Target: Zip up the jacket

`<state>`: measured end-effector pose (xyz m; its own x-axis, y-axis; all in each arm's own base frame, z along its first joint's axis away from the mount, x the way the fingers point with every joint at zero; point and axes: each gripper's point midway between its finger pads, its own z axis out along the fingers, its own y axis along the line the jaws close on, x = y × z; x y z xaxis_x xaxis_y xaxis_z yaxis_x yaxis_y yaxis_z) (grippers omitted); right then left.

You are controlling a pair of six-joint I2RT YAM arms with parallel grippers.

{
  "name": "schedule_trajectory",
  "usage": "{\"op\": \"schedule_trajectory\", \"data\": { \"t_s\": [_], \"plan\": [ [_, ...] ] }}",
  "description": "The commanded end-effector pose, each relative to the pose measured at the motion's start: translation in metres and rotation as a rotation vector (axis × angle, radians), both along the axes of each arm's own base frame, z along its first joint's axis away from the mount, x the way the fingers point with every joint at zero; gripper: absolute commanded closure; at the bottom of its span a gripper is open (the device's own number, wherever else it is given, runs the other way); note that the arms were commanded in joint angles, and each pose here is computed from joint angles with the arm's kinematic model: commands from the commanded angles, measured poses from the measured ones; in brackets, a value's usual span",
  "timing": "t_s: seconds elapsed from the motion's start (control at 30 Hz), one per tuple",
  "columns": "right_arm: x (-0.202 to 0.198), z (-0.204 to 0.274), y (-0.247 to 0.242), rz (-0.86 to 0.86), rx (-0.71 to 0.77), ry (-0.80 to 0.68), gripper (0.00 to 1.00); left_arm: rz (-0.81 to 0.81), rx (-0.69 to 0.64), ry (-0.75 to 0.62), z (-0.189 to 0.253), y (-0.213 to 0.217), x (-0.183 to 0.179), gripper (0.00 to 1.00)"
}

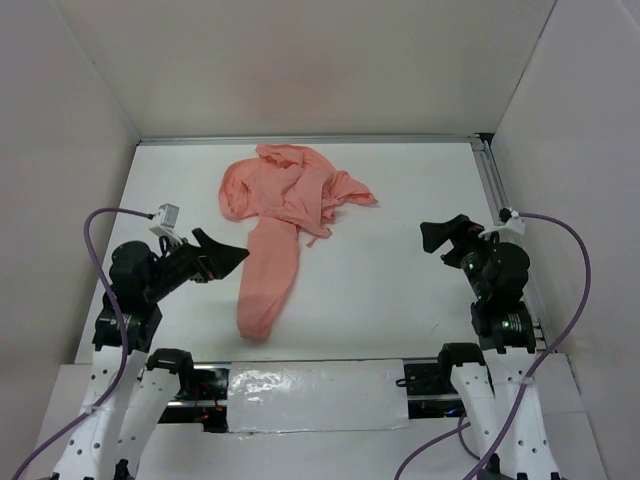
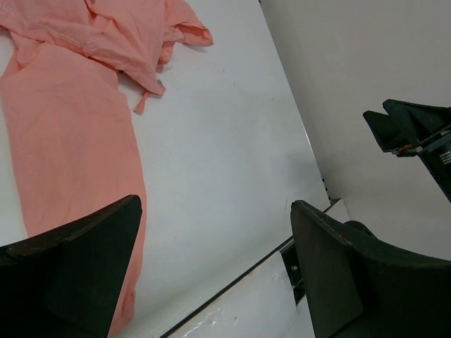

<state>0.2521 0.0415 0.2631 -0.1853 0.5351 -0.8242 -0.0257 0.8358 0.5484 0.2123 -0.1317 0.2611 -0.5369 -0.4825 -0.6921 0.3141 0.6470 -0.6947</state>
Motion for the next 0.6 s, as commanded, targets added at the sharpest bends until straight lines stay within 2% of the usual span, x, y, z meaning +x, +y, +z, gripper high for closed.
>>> {"op": "schedule_trajectory", "data": {
  "t_s": [0.0,0.13,0.3,0.43,0.47,0.5,0.57],
  "plan": [
    [0.005,0.018,0.0,-0.002,0.005,-0.006,0.0,0.01,-0.004,0.012,-0.001,0.0,0.009,0.01],
    [0.009,0.008,-0.005,-0.048,0.053,0.058,0.0,-0.01,-0.008,0.042,-0.006,-0.003,0.013,0.01],
    [0.02,0.006,0.01,0.035,0.081,0.047,0.0,0.015,-0.003,0.095,-0.015,-0.001,0.019,0.01],
    [0.049,0.004,0.017,0.058,0.096,0.07,0.0,0.109,-0.01,0.217,-0.031,0.009,0.028,0.01],
    [0.051,0.004,0.032,0.103,0.075,0.083,0.0,0.136,-0.002,0.236,-0.036,0.012,0.032,0.01],
    [0.064,-0.007,0.032,0.073,0.056,0.131,0.0,0.157,-0.004,0.28,-0.043,0.014,0.036,0.01],
    [0.075,-0.002,0.053,0.122,0.021,0.131,0.0,0.202,0.011,0.343,-0.054,0.019,0.042,0.01]
  ]
}}
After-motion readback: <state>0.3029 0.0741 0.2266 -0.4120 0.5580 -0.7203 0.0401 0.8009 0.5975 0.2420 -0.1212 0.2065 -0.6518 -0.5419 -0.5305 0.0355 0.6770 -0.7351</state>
